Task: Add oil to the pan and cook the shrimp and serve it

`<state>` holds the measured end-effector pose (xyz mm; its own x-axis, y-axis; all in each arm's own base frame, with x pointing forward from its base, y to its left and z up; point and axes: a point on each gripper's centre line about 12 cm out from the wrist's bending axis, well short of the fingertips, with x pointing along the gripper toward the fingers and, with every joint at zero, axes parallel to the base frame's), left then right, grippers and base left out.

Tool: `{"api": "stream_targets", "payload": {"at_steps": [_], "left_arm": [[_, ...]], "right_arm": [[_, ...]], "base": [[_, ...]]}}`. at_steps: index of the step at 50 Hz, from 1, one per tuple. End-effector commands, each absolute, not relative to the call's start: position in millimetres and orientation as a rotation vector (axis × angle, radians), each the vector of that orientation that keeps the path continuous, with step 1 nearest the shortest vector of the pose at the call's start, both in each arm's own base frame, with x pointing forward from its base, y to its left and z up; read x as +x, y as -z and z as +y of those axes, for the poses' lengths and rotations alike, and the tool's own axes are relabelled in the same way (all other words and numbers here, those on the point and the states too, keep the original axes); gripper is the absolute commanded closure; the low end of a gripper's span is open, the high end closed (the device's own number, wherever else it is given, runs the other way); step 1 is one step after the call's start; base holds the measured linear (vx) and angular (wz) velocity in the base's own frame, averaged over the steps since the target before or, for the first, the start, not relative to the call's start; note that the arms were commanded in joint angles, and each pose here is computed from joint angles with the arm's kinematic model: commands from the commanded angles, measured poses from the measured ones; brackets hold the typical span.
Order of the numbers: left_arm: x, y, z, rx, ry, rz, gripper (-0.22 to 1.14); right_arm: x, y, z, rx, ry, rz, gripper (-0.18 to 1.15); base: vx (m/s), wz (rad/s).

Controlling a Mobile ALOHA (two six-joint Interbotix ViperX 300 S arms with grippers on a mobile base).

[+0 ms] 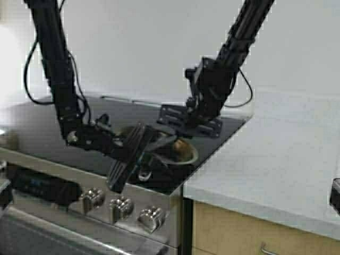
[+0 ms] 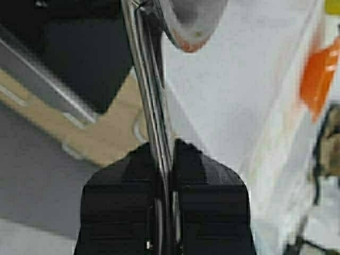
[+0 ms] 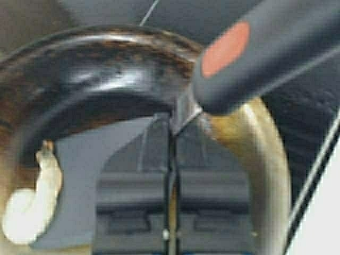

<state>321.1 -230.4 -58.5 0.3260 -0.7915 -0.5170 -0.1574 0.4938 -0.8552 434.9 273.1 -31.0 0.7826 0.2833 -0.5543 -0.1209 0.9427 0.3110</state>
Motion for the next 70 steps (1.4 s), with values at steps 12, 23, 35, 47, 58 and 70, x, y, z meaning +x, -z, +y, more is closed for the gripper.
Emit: {"api": "stream_targets", "payload": {"at_steps": [12,23,35,47,58,70], "left_arm": [[332.0,30.3,-242.7,-0.982,0.6,1.122,0.89],[332.5,30.2,-242.5,-0.984,0.598,1.118,0.89],[332.9,32.1,-241.2,-0.975,0.578,1.122,0.89],[333.2,32.8,-241.1,-0.972,0.576,1.123,0.89],[332.7,33.9,-240.2,-0.97,0.573,1.126,0.89],[331.8,34.7,-240.3,-0.969,0.572,1.128,0.89]], "right_arm": [[445.9,-10.4,277.5,0.229,-0.266,0.582,0.9],[449.9,-19.3,280.6,0.222,-0.278,0.564,0.9],[454.2,-24.8,280.3,0.212,-0.285,0.568,0.9],[461.7,-41.6,274.1,0.212,-0.284,0.554,0.9],[464.1,-48.8,276.0,0.213,-0.293,0.553,0.9],[466.4,-58.9,278.2,0.221,-0.3,0.541,0.9]], "base": [[0.0,0.0],[0.0,0.0],[0.0,0.0],[0.0,0.0],[0.0,0.0],[0.0,0.0]]}}
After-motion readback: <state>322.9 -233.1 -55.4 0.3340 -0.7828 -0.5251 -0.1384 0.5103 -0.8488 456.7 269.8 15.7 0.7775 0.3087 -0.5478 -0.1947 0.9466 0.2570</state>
